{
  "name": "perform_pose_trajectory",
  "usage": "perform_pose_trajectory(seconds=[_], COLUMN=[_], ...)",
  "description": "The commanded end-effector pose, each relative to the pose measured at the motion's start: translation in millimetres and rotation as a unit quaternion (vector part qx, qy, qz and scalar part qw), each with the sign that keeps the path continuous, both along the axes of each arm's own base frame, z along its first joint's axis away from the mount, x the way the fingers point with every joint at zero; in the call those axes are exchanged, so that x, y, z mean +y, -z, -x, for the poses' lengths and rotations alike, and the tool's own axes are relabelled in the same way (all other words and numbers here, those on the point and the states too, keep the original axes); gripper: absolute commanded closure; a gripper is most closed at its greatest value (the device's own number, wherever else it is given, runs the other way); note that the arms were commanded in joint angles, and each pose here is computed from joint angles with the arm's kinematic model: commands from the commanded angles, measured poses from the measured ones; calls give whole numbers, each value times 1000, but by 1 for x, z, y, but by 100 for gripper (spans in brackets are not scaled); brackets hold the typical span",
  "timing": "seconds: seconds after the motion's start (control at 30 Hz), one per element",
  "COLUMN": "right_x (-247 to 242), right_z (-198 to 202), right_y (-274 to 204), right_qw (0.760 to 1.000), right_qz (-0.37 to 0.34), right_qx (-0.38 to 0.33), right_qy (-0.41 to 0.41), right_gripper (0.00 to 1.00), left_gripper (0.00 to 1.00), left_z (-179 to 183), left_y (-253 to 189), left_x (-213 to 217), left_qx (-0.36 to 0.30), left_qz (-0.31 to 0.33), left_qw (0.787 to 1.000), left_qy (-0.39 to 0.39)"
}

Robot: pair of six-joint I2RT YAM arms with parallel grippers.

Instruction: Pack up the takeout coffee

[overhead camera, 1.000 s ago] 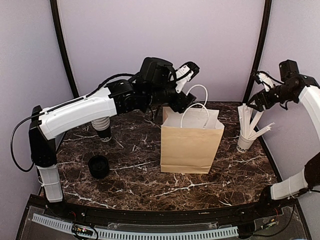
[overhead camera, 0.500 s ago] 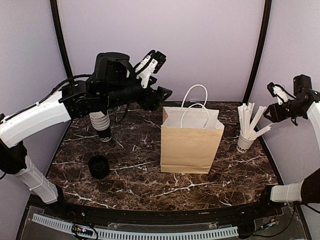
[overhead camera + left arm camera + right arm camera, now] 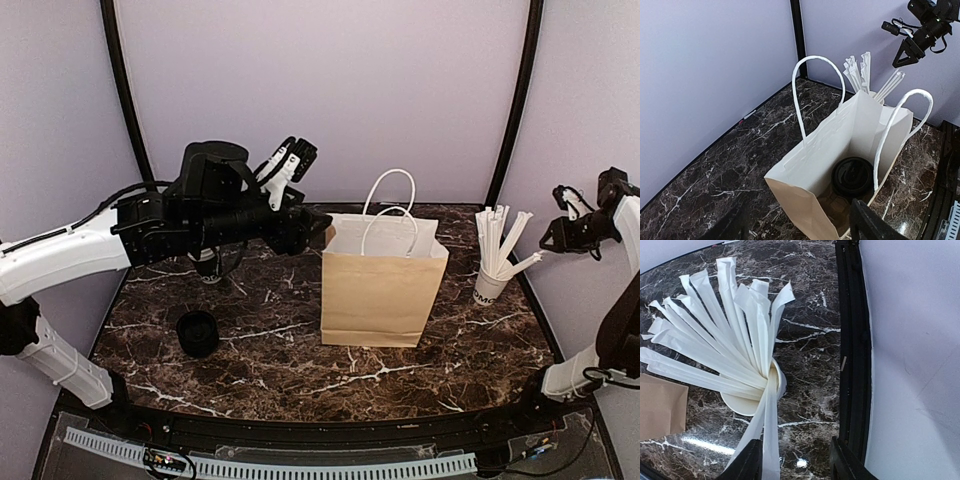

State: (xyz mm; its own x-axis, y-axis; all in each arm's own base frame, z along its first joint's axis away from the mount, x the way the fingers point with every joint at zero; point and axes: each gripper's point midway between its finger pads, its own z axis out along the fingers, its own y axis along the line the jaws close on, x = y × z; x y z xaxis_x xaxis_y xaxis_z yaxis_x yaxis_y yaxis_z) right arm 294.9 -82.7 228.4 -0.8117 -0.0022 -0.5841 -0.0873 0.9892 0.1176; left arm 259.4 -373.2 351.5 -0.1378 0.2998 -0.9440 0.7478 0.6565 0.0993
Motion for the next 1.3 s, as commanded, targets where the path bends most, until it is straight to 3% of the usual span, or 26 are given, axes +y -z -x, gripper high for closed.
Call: perform_pose_trajectory(seconds=[0.0, 0.3, 0.73, 0.93, 1.13, 1.27], right_x=[12, 16, 10, 10, 11, 11], right_z=[1, 8, 9, 7, 9, 13], right_y=[-19, -3, 12, 10, 7, -10], right_qw=[999, 999, 999, 998, 998, 999], right_qz=[-25, -42, -45, -49, -52, -40], right_qx=[-26, -1, 16, 14, 14, 12], right_qy=[-13, -7, 23, 28, 30, 27], right_gripper=[49, 47, 53, 67, 89, 96], left_gripper=[29, 30, 30, 30, 30, 30], left_z=[7, 9, 11, 12, 12, 12], left_y=[-29, -23, -25, -23, -22, -21], left_x=[8, 6, 9, 10, 9, 7], left_qx=[-12, -8, -2, 1, 1, -3], left_qz=[53, 52, 64, 66, 65, 69], left_qw=[999, 999, 998, 998, 998, 997], left_qy=[4, 13, 12, 10, 12, 14])
